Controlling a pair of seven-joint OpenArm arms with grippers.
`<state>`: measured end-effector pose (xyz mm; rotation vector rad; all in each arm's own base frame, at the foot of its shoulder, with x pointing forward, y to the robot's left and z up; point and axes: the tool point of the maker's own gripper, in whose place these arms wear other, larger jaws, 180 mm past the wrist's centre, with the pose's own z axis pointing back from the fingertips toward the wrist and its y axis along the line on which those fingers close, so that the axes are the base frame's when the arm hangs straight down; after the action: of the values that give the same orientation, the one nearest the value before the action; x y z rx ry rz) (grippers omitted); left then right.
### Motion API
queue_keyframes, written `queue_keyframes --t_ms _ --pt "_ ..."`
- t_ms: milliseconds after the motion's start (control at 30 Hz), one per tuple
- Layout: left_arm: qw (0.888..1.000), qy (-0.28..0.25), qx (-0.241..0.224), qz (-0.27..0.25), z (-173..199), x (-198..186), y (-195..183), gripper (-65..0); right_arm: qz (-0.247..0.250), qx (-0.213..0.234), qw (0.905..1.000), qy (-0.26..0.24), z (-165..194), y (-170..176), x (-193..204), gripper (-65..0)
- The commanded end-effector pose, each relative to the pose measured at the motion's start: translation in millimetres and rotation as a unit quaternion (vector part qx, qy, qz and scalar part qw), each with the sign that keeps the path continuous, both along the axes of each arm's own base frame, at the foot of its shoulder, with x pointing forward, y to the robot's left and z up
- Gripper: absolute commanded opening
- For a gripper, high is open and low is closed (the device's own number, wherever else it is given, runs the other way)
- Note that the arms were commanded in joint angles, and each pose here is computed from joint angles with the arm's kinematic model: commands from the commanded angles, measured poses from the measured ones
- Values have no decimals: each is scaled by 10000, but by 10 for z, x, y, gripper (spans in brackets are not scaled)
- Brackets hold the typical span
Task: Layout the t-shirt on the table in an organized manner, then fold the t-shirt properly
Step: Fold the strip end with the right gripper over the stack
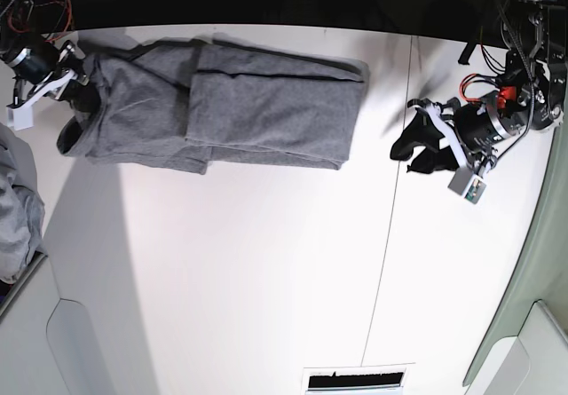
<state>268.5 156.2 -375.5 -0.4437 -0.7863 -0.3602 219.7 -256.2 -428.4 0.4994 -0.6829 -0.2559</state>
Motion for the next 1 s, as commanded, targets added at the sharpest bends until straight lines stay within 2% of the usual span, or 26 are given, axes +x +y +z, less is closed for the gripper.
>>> queue_keyframes --t_ms 0,167,333,433,533,667,767,800,867,900,933,967 --pt "9998 -74 -195 -26 43 -39 -68 -330 -106 -178 9993 -315 199 -211 125 -650" --pt "9981 164 -586 82 -106 -264 -296 -330 -130 -131 9974 -697 537 -375 294 -650" --pt "9949 456 -886 -155 -303 -415 -726 -330 226 -132 9916 -1270 913 -89 440 -650" --pt "9940 608 -844 -327 -491 -460 -919 -330 520 -94 9847 -1658 1126 240 515 -650" --pt "9920 805 -887 -404 -620 -474 -1028 -330 886 66 9790 -1833 1195 658 540 -650" --pt "9915 855 -905 -381 -657 -449 -1032 -330 1384 410 9745 -1717 1045 1268 507 -650" --pt "9915 856 -905 -381 -658 -451 -1032 -330 1832 464 9688 -1604 915 1735 450 -650" --pt "9915 856 -905 -381 -658 -451 -1032 -330 2001 445 9662 -1561 874 1877 421 -630" --pt "9915 861 -902 -381 -659 -452 -1031 -330 2338 400 9604 -1460 803 2113 347 -444" --pt "9914 873 -896 -386 -662 -456 -1031 -330 2497 401 9570 -1423 782 2216 307 -373" --pt "9913 885 -886 -393 -665 -460 -1029 -330 2636 417 9535 -1401 770 2305 270 -327" --pt "9914 883 -886 -393 -664 -458 -1029 -330 2747 455 9502 -1398 770 2386 239 -309"
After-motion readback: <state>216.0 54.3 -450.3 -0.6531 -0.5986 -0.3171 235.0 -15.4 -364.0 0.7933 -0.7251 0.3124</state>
